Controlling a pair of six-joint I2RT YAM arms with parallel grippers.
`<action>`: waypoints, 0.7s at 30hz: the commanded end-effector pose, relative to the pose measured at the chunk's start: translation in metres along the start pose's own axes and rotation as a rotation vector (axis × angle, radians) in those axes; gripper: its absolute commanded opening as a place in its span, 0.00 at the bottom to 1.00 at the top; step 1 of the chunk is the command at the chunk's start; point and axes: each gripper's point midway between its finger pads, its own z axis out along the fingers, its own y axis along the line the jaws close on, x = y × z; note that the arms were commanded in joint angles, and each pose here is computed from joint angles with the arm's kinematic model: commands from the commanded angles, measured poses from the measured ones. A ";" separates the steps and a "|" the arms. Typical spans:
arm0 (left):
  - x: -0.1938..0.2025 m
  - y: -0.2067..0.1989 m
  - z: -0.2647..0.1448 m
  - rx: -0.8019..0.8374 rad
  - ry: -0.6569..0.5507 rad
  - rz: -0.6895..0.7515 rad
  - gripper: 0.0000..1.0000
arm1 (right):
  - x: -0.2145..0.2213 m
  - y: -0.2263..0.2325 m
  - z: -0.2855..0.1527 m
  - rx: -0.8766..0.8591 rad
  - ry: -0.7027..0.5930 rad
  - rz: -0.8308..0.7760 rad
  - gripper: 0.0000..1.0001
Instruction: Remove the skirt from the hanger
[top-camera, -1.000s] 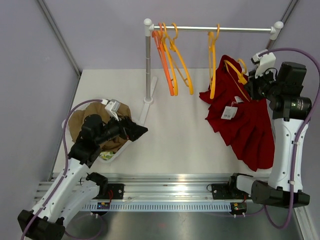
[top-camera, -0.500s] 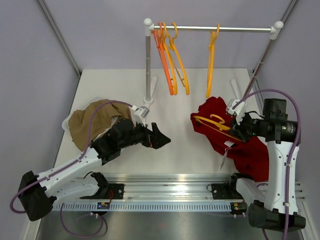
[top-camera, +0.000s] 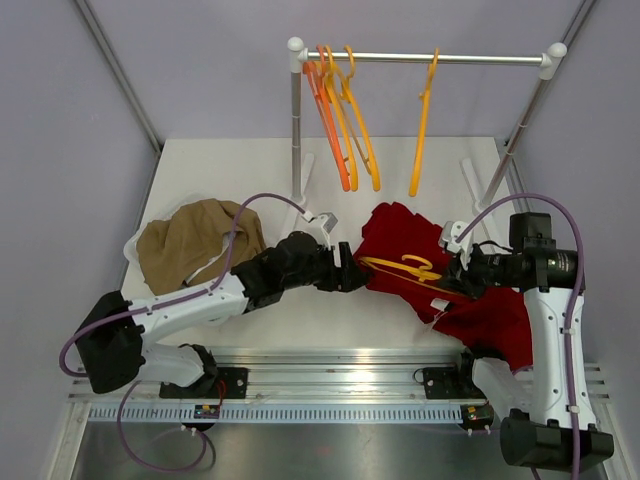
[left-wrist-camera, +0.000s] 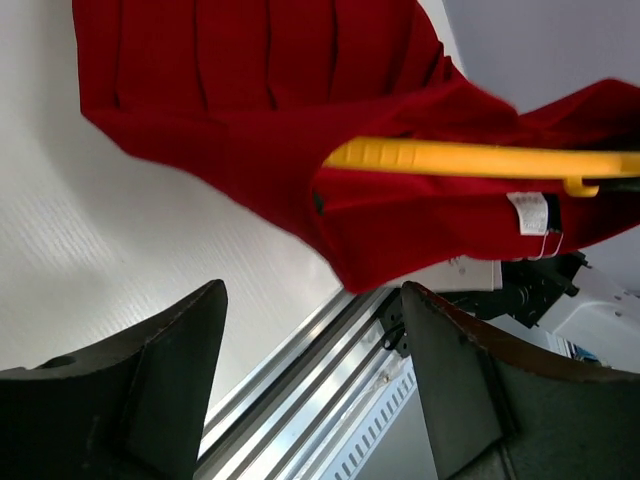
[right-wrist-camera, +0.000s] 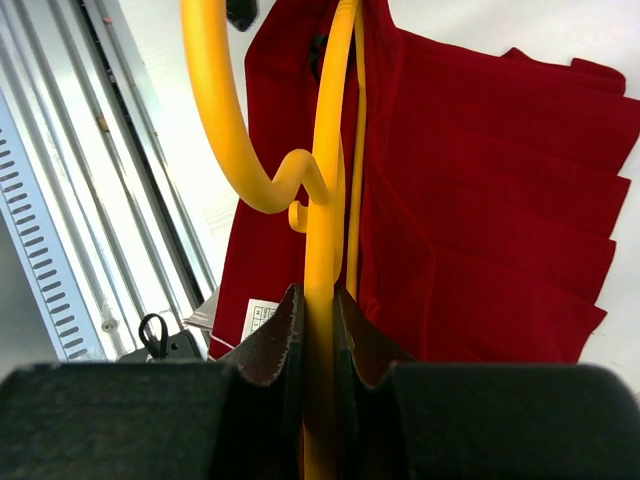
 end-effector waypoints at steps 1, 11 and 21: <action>-0.031 -0.021 0.007 0.018 -0.092 0.016 0.72 | -0.015 0.006 0.005 -0.030 -0.077 -0.052 0.00; -0.030 0.007 0.016 -0.140 -0.060 0.081 0.00 | -0.014 0.005 0.017 -0.029 -0.073 -0.015 0.00; -0.063 -0.088 -0.043 0.127 -0.089 0.244 0.00 | -0.022 0.002 0.058 -0.060 0.014 -0.005 0.00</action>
